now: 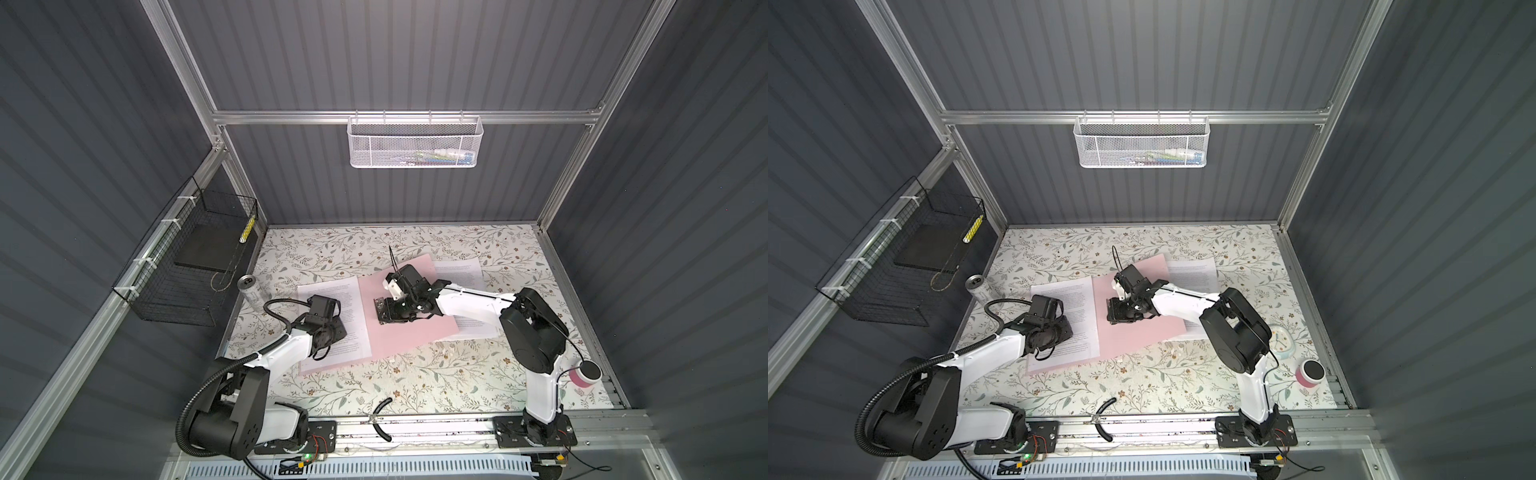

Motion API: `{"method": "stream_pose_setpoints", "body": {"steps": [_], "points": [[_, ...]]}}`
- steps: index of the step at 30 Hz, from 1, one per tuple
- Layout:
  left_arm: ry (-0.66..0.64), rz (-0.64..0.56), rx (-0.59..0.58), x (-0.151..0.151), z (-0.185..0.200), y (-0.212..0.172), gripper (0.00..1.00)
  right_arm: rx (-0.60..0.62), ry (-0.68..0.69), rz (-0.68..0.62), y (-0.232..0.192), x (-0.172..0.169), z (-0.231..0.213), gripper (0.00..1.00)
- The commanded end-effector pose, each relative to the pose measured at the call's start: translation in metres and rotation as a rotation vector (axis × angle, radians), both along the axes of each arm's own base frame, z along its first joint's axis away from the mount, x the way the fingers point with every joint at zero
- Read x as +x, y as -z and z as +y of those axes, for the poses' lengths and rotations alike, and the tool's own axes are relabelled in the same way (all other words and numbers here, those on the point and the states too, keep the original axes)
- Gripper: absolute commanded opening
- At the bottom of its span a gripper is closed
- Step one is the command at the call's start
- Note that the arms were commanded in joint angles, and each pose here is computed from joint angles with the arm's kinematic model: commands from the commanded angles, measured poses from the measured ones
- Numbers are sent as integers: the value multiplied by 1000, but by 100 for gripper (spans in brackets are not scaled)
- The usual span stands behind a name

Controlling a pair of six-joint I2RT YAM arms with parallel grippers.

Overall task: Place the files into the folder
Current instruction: 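Press the metal clip closed with the right gripper while left holds the papers flat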

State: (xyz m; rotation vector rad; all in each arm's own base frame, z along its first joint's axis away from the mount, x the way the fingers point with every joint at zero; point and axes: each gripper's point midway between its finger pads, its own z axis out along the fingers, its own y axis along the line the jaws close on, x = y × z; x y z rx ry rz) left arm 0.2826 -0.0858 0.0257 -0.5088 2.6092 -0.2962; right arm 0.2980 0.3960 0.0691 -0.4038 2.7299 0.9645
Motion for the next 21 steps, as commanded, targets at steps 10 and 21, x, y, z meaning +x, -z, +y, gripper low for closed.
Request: {"method": "stream_pose_setpoints", "body": {"steps": [10, 21], "points": [[23, 108, 62, -12, 5, 23, 37, -100, 5, 4, 21, 10, -3, 18], [29, 92, 52, -13, 4, 20, 37, -100, 8, 26, 32, 8, -4, 19]]}}
